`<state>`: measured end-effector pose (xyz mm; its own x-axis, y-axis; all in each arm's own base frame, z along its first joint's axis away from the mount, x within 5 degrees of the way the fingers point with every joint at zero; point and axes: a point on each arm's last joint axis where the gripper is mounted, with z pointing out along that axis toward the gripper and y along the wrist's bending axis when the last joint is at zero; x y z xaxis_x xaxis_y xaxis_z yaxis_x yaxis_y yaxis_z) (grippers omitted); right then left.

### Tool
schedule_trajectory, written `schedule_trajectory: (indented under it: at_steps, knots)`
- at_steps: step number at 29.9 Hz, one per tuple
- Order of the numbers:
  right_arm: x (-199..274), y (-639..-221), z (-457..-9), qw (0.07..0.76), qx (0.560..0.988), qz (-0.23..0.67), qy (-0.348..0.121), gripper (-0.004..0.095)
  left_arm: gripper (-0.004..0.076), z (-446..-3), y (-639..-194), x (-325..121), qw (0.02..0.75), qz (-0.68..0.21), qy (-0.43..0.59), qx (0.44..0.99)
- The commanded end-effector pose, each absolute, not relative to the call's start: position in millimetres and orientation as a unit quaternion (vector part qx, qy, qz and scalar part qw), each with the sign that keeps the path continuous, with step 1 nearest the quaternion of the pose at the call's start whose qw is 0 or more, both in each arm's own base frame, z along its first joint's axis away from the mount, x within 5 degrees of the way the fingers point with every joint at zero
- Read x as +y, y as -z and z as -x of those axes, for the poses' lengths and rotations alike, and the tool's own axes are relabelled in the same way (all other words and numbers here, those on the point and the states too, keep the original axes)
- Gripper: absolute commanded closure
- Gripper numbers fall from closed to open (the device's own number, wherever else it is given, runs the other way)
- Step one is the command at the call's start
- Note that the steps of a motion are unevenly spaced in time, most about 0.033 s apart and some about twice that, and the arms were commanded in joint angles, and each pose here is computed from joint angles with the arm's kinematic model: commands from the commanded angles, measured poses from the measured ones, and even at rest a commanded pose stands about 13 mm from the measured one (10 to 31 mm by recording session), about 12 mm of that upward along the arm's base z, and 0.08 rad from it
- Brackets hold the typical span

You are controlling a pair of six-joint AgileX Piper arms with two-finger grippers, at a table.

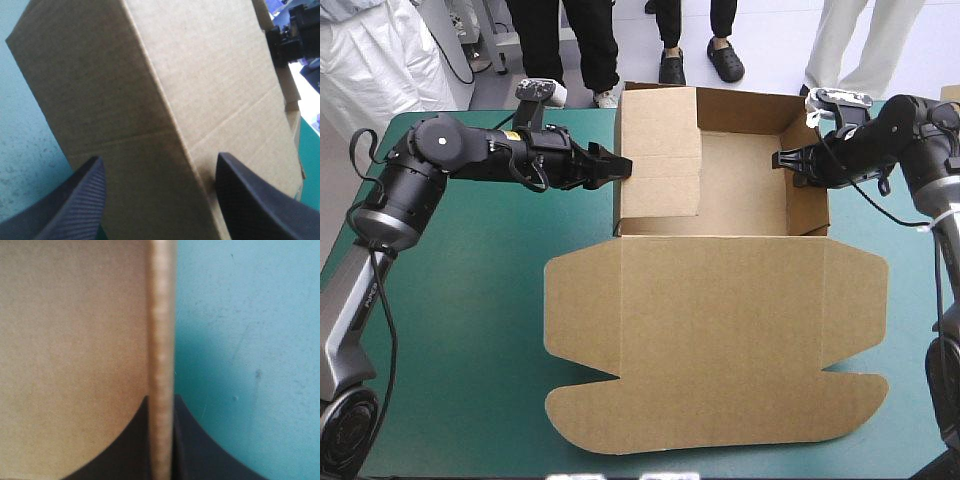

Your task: Fold the box

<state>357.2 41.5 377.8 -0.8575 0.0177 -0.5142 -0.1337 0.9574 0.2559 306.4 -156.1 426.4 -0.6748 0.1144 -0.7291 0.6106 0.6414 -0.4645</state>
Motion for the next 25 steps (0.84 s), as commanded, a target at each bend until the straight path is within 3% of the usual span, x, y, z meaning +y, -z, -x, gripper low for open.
schedule_trajectory:
  at_steps: [1, 10, 19, 25]
  knots:
    - [46.1, -405.6, -348.3, 0.317, 0.932, 0.017, -0.174, 0.0917, 0.0269, -297.5, -447.7, -164.7, 0.366, -0.217, 0.371, 0.826]
    - [47.4, -406.5, -348.7, 0.320, 0.930, 0.014, -0.183, 0.0916, 0.0269, -304.9, -454.9, -179.8, 0.367, -0.216, 0.335, 0.841]
    - [70.8, -406.0, -346.6, 0.324, 0.931, 0.032, -0.167, 0.0916, 0.0269, -327.5, -439.5, -185.7, 0.323, -0.212, 0.178, 0.905]
    - [73.9, -406.1, -345.8, 0.320, 0.930, 0.027, -0.176, 0.0916, 0.0270, -336.5, -432.0, -185.3, 0.297, -0.213, 0.145, 0.920]
